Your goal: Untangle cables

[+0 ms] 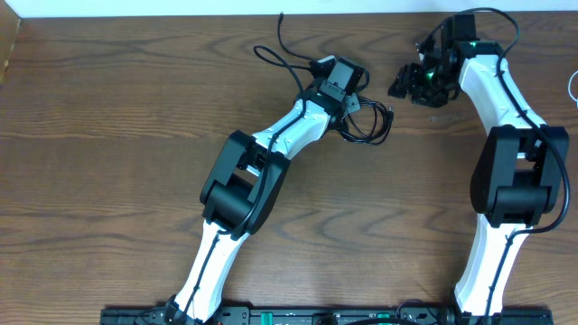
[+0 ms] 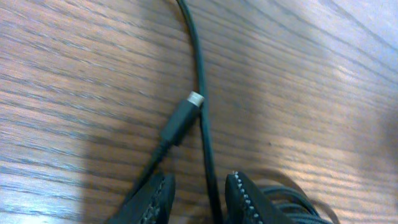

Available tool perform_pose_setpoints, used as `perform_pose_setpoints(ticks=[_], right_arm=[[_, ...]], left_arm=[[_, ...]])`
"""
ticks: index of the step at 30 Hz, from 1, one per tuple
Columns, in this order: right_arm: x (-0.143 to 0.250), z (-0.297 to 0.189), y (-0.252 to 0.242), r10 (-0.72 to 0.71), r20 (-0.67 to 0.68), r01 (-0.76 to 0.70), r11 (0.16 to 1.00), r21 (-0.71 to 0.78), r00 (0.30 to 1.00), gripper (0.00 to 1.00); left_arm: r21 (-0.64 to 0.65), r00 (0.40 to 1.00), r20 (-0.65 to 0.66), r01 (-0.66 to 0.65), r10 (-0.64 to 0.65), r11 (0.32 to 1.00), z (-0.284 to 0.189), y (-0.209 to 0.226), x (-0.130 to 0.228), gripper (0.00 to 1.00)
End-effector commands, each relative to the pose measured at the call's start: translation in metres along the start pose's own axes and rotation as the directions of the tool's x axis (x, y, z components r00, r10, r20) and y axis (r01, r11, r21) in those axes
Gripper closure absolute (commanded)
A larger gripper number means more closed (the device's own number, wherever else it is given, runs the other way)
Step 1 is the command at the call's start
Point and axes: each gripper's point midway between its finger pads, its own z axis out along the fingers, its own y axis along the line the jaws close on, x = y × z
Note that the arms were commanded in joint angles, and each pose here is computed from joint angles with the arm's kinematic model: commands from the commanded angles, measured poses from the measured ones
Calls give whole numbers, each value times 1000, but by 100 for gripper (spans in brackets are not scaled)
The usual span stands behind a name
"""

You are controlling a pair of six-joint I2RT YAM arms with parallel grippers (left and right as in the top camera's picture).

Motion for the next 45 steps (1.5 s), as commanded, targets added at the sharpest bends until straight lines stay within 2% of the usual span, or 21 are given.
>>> perform_pose_setpoints(ticks=[1, 2, 4, 6, 9, 11, 13, 17, 25, 30, 33, 37, 41, 45], right_arm=[[6, -6, 2, -10, -1, 10, 1000, 1, 1000, 39], [8, -5, 2, -8, -8, 8, 1000, 1, 1000, 39], [13, -4, 10, -11, -26, 10, 999, -33, 1000, 39], [17, -2, 23, -65, -39, 62, 995, -82, 997, 40], [17, 0, 44, -149, -20, 145, 980, -138, 989, 46], [16, -3, 68, -197, 10, 194, 955, -224, 980, 48], [13, -9, 96, -252, 57, 257, 912, -319, 966, 48], [14, -15, 121, -295, 95, 308, 872, -380, 951, 45], [29, -12, 120, -288, 34, 279, 881, -383, 957, 44], [48, -17, 129, -404, 33, 374, 809, -454, 914, 44], [58, -23, 127, -509, 64, 472, 736, -485, 859, 45], [49, -61, 142, -567, 235, 590, 595, -546, 790, 44], [40, -86, 144, -559, 282, 615, 601, -510, 780, 41], [50, -83, 149, -540, 228, 568, 627, -533, 810, 41]], left_arm=[[-88, 1000, 22, -6, 8, 996, 12, 21, 5, 88], [-98, 1000, 13, -9, 11, 995, 12, 24, 7, 92], [-134, 1000, -18, -28, 26, 991, 9, 34, 11, 93], [-147, 993, -46, -111, 105, 983, -10, 36, 3, 92], [-30, 969, -35, -246, 245, 969, -51, 3, -17, 93], [99, 930, -16, -365, 368, 926, -84, -28, -25, 93], [209, 903, 2, -421, 430, 883, -121, -50, -28, 92], [247, 906, 23, -414, 422, 876, -164, -56, -41, 92], [304, 932, 153, -361, 329, 882, -247, -65, -84, 92], [329, 928, 230, -359, 295, 873, -278, -72, -102, 92], [331, 957, 215, -258, 194, 907, -280, -61, -114, 92], [316, 976, 183, -172, 118, 933, -276, -45, -122, 93], [293, 992, 127, -13, -26, 956, -272, -23, -129, 92], [322, 986, 56, 130, -156, 938, -272, -14, -132, 92]])
